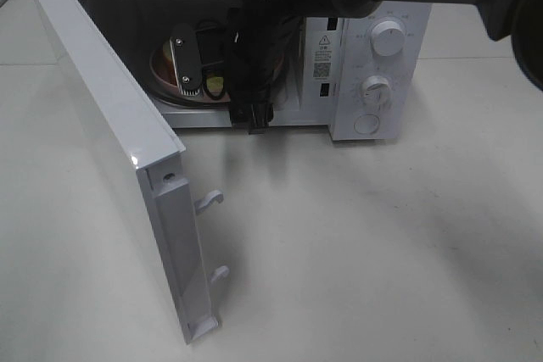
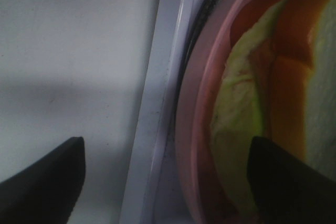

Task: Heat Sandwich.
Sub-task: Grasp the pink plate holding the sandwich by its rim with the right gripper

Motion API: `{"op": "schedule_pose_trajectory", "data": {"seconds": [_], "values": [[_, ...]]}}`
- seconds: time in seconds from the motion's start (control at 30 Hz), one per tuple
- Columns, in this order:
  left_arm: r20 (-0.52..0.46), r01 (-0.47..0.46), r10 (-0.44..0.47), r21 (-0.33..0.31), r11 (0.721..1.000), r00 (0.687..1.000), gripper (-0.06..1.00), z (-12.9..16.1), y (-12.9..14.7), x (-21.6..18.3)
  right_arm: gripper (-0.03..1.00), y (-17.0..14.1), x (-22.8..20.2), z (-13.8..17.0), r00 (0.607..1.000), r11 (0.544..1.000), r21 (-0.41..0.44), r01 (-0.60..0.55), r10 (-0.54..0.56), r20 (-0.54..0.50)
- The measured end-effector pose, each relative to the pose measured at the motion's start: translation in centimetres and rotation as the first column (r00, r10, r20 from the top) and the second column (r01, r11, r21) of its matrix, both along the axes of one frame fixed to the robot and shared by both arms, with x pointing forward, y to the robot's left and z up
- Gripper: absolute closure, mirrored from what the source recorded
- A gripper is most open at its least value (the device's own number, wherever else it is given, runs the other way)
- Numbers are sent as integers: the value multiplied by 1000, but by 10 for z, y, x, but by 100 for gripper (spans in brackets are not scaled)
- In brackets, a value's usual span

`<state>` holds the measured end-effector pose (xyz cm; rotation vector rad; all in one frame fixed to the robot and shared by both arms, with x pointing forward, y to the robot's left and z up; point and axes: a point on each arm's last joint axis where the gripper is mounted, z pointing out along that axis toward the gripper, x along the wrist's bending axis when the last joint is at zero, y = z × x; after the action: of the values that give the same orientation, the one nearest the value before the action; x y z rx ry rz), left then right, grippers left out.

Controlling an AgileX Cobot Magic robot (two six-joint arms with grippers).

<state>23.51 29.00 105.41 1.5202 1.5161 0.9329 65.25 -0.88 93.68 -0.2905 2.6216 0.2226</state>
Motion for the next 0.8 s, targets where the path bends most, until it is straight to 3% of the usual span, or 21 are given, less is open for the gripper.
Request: {"op": "schedule_pose_trajectory", "data": {"seconds": [0.23, 0.37, 0.4, 0.43, 0.5, 0.53, 0.57, 0.8], "values": [[0, 0, 0, 0, 1000, 1000, -5, 0, 0, 0, 18, 6, 8, -9, 1000, 1000, 0, -2, 2, 11], [0, 0, 0, 0, 1000, 1000, -5, 0, 0, 0, 36, 5, 10, -18, 1000, 1000, -27, -2, 2, -3], [0, 0, 0, 0, 1000, 1000, -5, 0, 0, 0, 36, 5, 10, -18, 1000, 1000, -27, -2, 2, -3], [0, 0, 0, 0, 1000, 1000, -5, 0, 0, 0, 51, 5, 10, -18, 1000, 1000, -26, 2, -2, -4], [0, 0, 0, 0, 1000, 1000, -5, 0, 0, 0, 72, 5, 10, -17, 1000, 1000, -20, 17, -17, -1], [0, 0, 0, 0, 1000, 1000, -5, 0, 0, 0, 72, 5, 10, -17, 1000, 1000, -20, 17, -17, -1], [0, 0, 0, 0, 1000, 1000, -5, 0, 0, 0, 85, 5, 11, -17, 1000, 999, -19, 28, -28, 1], [0, -1, 1, 1, 1000, 1000, -5, 0, 0, 0, 91, 4, 11, -17, 999, 999, -22, 41, -41, -2]]}}
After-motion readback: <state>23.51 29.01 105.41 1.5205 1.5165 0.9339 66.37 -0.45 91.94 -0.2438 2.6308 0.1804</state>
